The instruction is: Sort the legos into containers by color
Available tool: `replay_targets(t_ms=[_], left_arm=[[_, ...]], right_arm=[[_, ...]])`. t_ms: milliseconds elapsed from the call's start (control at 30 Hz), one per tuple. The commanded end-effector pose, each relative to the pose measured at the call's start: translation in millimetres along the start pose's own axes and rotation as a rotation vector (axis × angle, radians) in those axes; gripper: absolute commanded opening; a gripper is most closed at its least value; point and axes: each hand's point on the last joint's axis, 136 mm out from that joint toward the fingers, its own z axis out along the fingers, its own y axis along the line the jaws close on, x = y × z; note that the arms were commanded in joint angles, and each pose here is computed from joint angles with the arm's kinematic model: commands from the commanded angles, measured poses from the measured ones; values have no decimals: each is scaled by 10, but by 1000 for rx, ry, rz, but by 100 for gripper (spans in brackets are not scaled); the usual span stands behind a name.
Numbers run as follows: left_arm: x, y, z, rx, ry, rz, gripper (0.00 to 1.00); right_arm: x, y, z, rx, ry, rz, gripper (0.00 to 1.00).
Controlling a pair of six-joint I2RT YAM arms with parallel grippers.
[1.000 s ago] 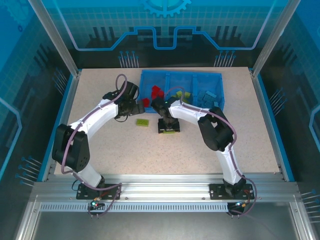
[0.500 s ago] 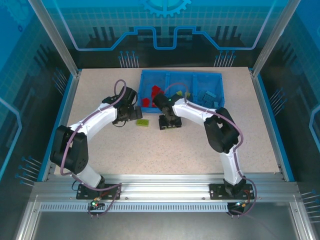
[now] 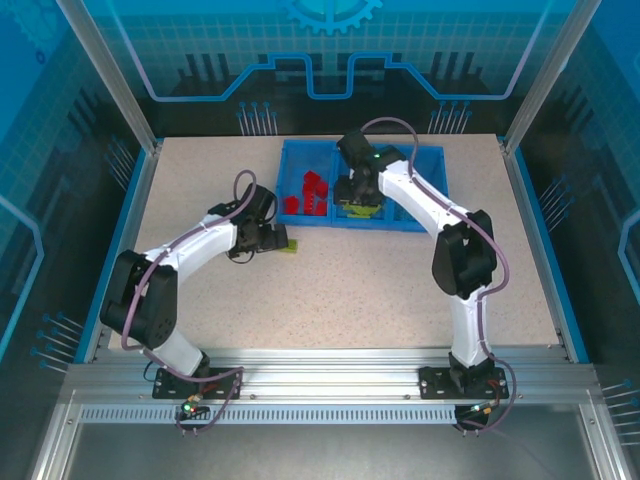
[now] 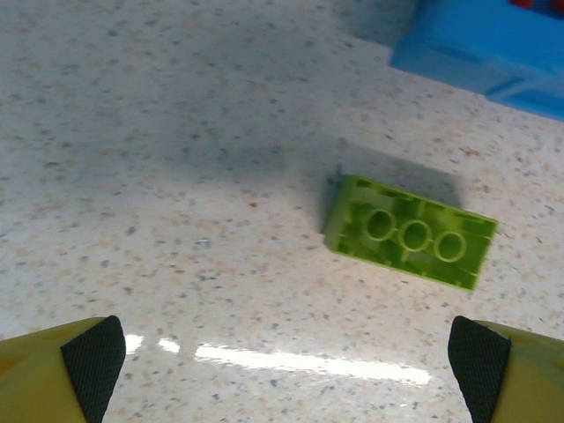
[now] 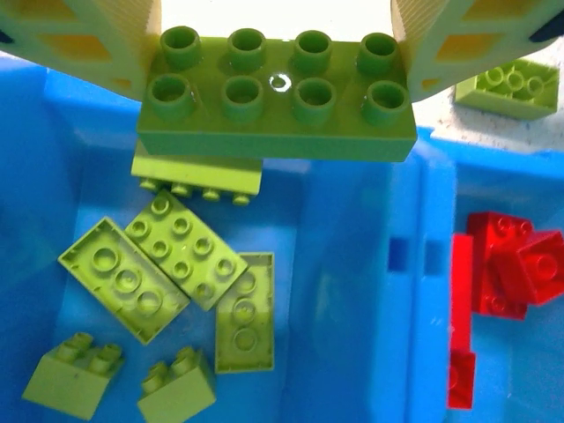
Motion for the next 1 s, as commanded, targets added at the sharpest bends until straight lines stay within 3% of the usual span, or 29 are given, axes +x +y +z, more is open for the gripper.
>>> replay_targets(t_ms=[0,133,267,400,600,767,967], left_arm=[[48,-249,71,46,21,80,99],[38,-365,208,46,49,98,99],[38,-413,342,28,84,118,98],[18,-435,449,10,95,124,98],[-38,-478,559,-6,99,142,94],[-20,-500,648,-11,119,158,83],[1,-533,677,-6,123,156,53]], right_arm=[[-20,-96,86,27,28,-4,53],[-86,-227,219,61,60,10,53],[-113,-289,317,66,84,17,61],[-124,-286,297,62,82,8,78],[-90,-268,98,37,64,5,88],[-93,-246,-219,-12,1,15,89],[-50,-318,-576,-44,-65,23,92]])
